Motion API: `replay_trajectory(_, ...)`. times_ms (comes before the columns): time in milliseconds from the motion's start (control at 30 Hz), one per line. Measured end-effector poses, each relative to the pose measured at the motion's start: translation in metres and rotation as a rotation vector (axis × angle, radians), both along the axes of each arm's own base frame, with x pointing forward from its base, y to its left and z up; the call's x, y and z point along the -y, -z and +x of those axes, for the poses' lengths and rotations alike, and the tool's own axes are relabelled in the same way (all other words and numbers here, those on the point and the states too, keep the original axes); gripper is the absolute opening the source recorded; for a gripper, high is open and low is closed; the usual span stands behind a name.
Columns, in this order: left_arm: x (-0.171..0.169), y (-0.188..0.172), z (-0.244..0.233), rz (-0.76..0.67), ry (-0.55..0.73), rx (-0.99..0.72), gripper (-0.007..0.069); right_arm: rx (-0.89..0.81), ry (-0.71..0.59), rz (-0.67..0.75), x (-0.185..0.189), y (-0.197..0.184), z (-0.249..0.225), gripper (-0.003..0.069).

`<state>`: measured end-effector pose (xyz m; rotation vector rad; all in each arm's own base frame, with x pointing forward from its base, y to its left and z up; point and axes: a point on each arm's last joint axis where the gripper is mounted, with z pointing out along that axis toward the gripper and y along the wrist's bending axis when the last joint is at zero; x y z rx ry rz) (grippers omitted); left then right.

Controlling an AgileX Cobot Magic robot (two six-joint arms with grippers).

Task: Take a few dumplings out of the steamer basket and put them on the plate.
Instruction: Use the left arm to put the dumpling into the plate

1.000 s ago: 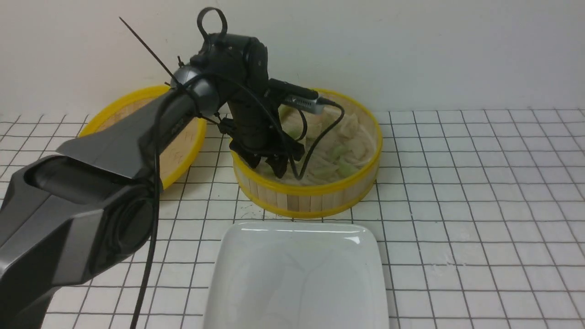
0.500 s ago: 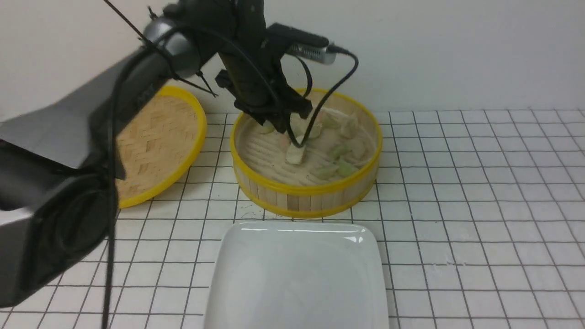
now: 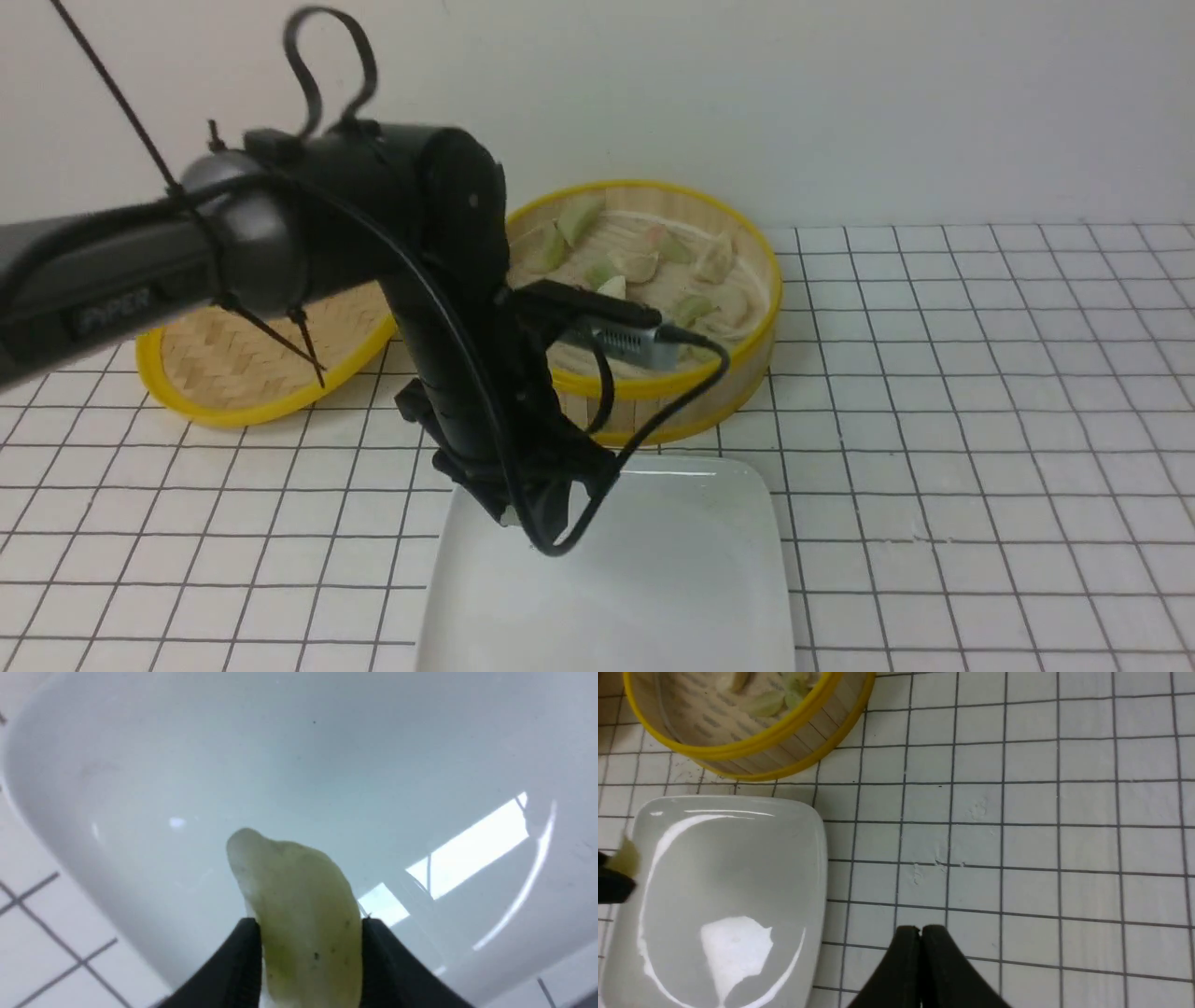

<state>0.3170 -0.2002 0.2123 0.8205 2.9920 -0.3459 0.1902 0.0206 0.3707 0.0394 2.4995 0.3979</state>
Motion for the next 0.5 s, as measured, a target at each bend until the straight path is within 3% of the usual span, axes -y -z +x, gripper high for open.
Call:
replay_trajectory(200,0.005,0.033,0.012,0.028,-0.007,-0.006,0.0307,-0.036,-0.144,0.079,-0.021,0.001,0.034,-0.0010)
replay_trajectory(300,0.006,0.034,0.016,0.038,-0.010,0.006,0.0402,-0.078,-0.239,0.053,-0.047,0.005,0.066,-0.0010)
replay_trajectory(400,0.008,0.021,0.021,0.039,-0.002,0.025,0.0412,-0.088,-0.267,0.019,-0.066,0.007,0.089,-0.0008)
replay_trajectory(500,0.005,-0.001,0.023,0.070,0.005,0.041,0.0325,-0.068,-0.301,-0.032,-0.091,0.014,0.122,0.0001)
